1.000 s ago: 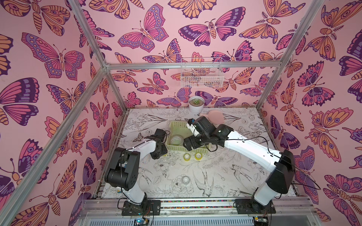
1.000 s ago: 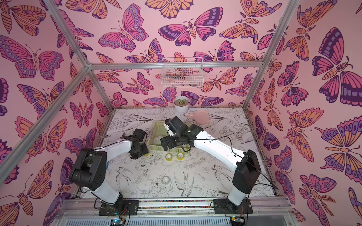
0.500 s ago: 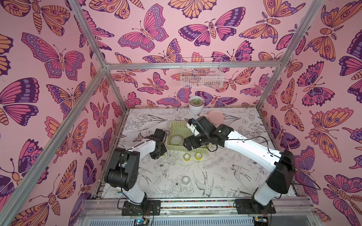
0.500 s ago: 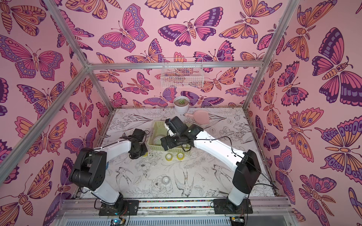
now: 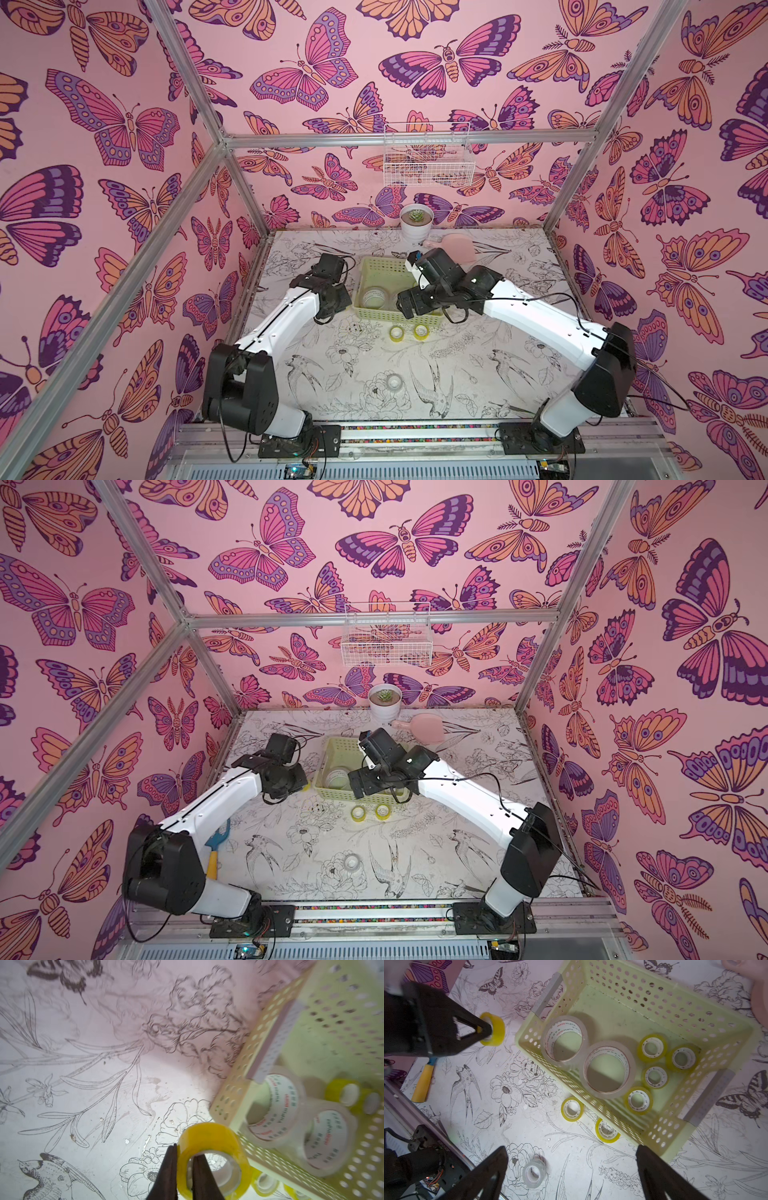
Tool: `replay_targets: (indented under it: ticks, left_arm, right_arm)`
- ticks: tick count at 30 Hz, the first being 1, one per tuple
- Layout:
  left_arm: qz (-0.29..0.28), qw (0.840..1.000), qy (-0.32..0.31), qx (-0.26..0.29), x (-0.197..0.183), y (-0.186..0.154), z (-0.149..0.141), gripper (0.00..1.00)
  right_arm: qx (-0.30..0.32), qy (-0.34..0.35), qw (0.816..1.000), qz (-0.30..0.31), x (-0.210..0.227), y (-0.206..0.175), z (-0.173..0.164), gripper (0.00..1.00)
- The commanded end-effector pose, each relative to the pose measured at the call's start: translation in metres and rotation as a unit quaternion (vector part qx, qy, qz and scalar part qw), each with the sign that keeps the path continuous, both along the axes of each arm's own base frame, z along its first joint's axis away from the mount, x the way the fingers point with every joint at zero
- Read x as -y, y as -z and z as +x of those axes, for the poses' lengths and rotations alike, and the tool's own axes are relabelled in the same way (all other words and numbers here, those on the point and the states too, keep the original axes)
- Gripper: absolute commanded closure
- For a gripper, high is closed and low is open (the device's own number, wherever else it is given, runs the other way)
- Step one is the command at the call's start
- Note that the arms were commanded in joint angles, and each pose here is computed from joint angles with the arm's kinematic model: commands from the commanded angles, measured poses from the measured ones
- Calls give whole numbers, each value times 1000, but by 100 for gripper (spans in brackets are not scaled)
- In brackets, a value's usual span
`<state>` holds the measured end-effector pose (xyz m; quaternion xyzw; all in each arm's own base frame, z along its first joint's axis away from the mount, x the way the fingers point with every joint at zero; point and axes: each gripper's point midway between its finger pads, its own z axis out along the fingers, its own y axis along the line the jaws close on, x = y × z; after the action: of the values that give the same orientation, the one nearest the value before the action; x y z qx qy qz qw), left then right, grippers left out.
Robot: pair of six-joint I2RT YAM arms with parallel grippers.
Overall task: Put the transparent tape into the storage box
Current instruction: Pick up the tape at the center of the board.
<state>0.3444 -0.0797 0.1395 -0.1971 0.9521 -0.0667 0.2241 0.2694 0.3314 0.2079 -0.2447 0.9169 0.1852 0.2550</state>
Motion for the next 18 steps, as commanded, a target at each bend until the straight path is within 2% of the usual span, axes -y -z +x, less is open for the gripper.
replay_targets:
  ticks: [1, 5, 8, 18]
  left_arm:
    - [-2, 1000, 31, 2, 11, -22, 0, 94]
    - [-4, 998, 63, 25, 39, -43, 23, 94]
    - [-2, 996, 86, 30, 64, -46, 43, 94]
    - [5, 989, 145, 11, 138, -11, 95, 94]
  right_arm:
    - [21, 32, 999, 8, 19, -16, 6, 1]
    - [25, 52, 998, 12, 34, -17, 8, 1]
    - [28, 63, 997, 13, 45, -19, 8, 1]
    - [37, 87, 995, 10, 72, -22, 3, 1]
